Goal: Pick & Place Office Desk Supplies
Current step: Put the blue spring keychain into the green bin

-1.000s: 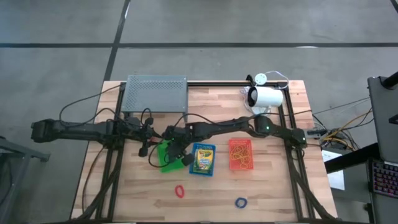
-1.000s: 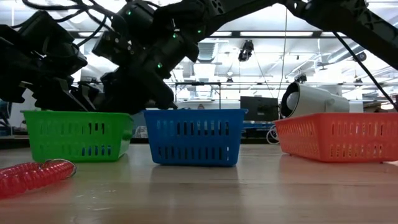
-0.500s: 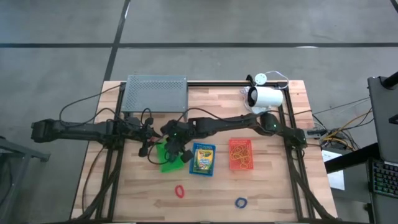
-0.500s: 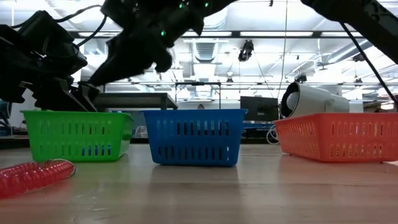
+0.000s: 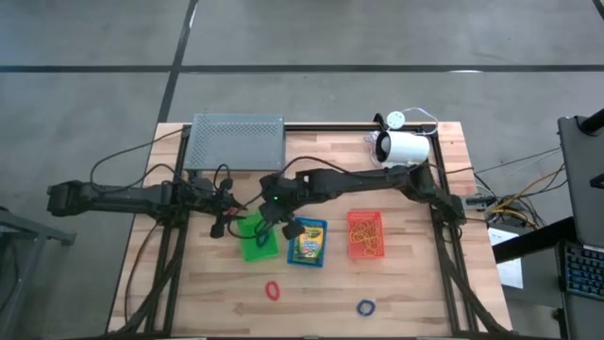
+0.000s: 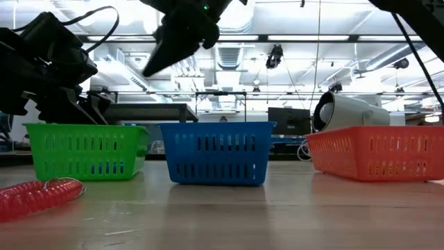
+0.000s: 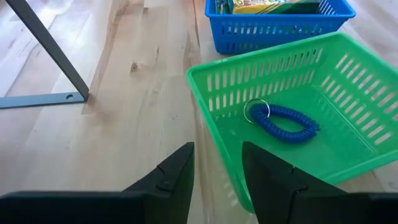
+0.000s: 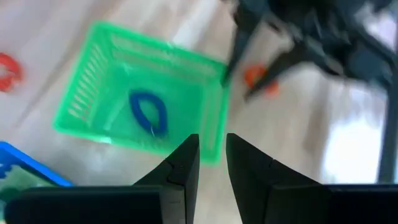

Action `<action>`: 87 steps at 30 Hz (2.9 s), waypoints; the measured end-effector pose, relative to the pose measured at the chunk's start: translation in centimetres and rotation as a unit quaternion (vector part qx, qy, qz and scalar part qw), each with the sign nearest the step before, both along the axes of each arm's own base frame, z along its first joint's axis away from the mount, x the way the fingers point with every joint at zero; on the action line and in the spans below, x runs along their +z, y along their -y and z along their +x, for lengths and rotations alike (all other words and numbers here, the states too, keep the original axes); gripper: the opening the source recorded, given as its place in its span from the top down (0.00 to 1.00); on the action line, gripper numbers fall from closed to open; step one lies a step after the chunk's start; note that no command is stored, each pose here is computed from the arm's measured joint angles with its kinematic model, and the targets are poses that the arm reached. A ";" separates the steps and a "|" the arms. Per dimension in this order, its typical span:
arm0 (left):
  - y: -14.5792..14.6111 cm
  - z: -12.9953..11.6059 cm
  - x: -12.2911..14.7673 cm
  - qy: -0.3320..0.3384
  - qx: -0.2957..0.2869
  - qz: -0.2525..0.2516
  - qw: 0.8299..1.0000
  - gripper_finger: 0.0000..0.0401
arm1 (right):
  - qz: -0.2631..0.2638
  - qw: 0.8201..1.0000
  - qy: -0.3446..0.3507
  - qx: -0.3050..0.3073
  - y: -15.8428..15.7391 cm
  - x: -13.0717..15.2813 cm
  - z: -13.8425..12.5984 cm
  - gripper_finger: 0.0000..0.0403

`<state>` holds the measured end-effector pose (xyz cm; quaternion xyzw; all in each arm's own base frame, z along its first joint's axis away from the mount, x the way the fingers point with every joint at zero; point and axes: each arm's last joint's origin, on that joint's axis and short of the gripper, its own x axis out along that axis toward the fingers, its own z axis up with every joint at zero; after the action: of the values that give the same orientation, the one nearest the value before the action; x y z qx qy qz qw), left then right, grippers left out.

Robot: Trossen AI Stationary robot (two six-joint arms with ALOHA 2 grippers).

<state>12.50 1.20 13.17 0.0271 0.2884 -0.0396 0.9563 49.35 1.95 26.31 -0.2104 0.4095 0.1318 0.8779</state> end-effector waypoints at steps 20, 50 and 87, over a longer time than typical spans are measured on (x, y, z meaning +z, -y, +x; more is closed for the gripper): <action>0.0 0.0 0.0 0.000 0.000 0.000 1.000 0.65 | 0.041 0.960 -0.012 -0.278 -7.3 0.8 -11.8 0.77; 0.0 0.0 0.0 0.000 0.000 0.000 1.000 0.65 | 0.212 0.912 -0.119 -0.330 -19.1 -3.6 -24.5 0.81; 0.0 0.0 0.0 0.000 0.000 0.000 1.000 0.65 | 0.264 0.853 -0.202 -0.402 -23.9 -11.1 -26.1 0.63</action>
<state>12.51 1.20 13.17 0.0272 0.2882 -0.0396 0.9564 23.21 25.81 15.26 0.2435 0.5762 -0.0896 0.7751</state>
